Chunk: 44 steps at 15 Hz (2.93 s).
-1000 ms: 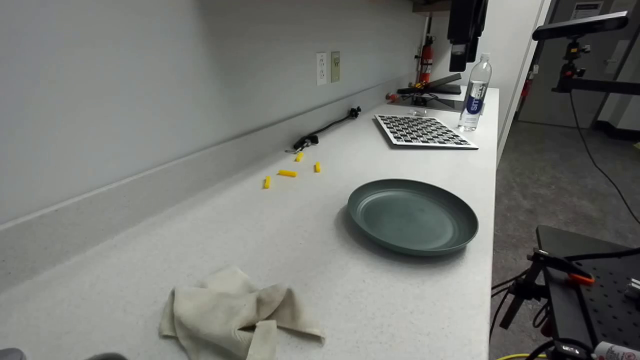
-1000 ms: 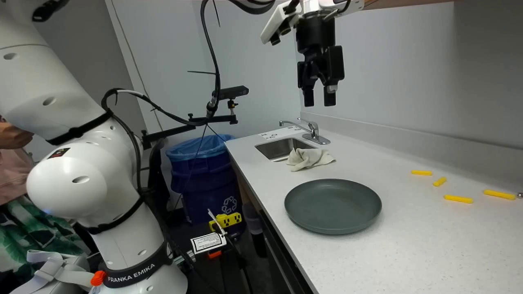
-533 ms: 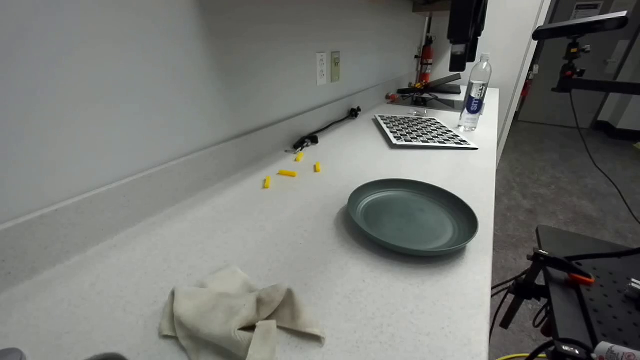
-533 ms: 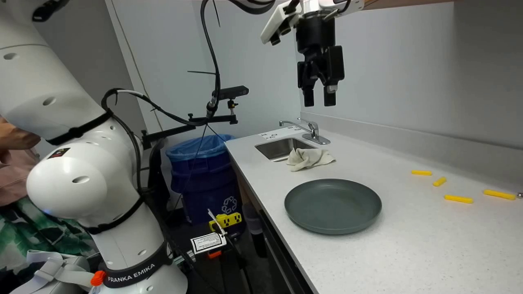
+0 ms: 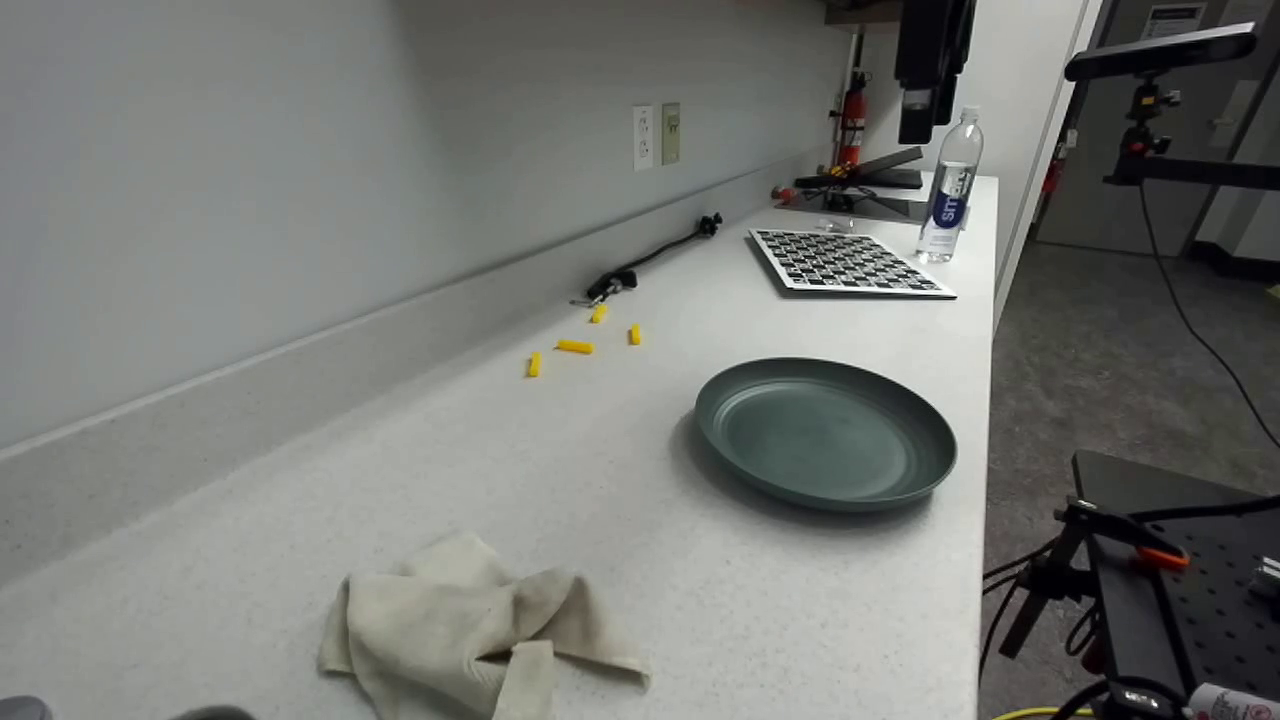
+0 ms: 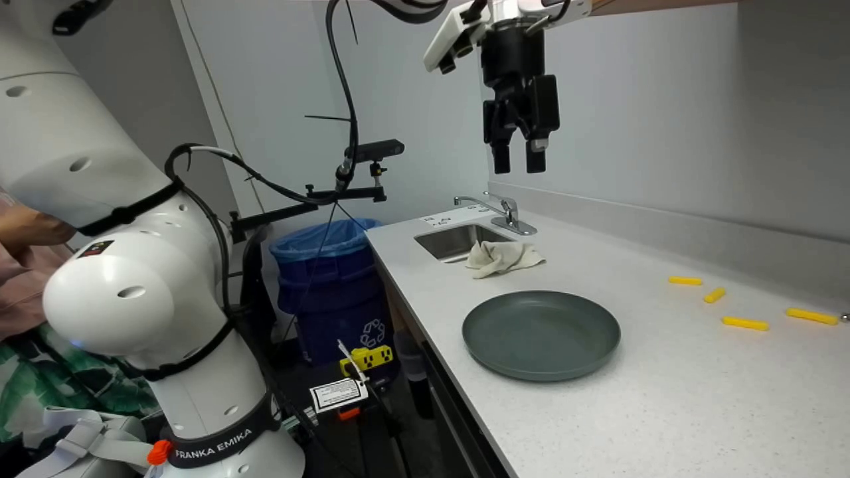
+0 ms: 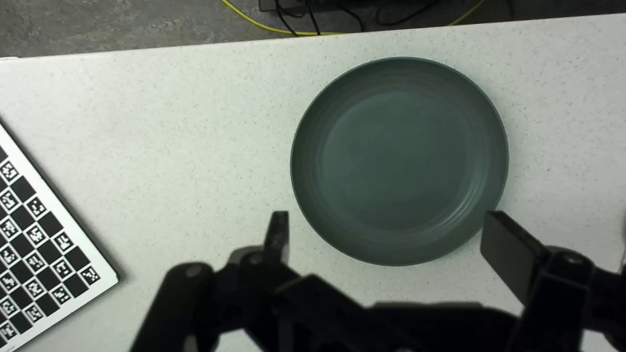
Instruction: Take the cloth and wipe the plate
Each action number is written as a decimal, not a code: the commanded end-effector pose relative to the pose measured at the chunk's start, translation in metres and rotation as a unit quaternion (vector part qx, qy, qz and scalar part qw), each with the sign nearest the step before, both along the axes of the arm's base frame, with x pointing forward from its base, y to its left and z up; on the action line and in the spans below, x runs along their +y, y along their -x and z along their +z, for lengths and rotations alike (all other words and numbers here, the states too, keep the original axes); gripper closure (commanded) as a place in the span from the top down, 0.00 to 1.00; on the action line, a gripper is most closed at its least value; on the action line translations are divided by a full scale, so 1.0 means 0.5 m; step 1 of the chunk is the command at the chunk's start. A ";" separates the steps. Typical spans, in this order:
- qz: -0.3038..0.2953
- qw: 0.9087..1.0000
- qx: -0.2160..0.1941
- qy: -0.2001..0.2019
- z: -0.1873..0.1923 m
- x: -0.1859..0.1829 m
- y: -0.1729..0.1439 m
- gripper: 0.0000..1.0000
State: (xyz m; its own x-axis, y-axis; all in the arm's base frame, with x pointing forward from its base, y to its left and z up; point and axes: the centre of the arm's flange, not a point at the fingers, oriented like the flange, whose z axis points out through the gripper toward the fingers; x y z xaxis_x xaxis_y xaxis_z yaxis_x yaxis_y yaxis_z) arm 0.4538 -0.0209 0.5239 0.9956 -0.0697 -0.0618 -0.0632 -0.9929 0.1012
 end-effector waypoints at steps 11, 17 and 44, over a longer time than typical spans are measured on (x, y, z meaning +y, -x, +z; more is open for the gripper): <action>0.136 0.990 0.034 -0.012 -0.115 0.189 -0.022 1.00; 0.223 0.974 -0.007 -0.036 -0.172 0.345 -0.074 1.00; 0.344 0.925 -0.119 -0.112 -0.371 0.665 -0.214 1.00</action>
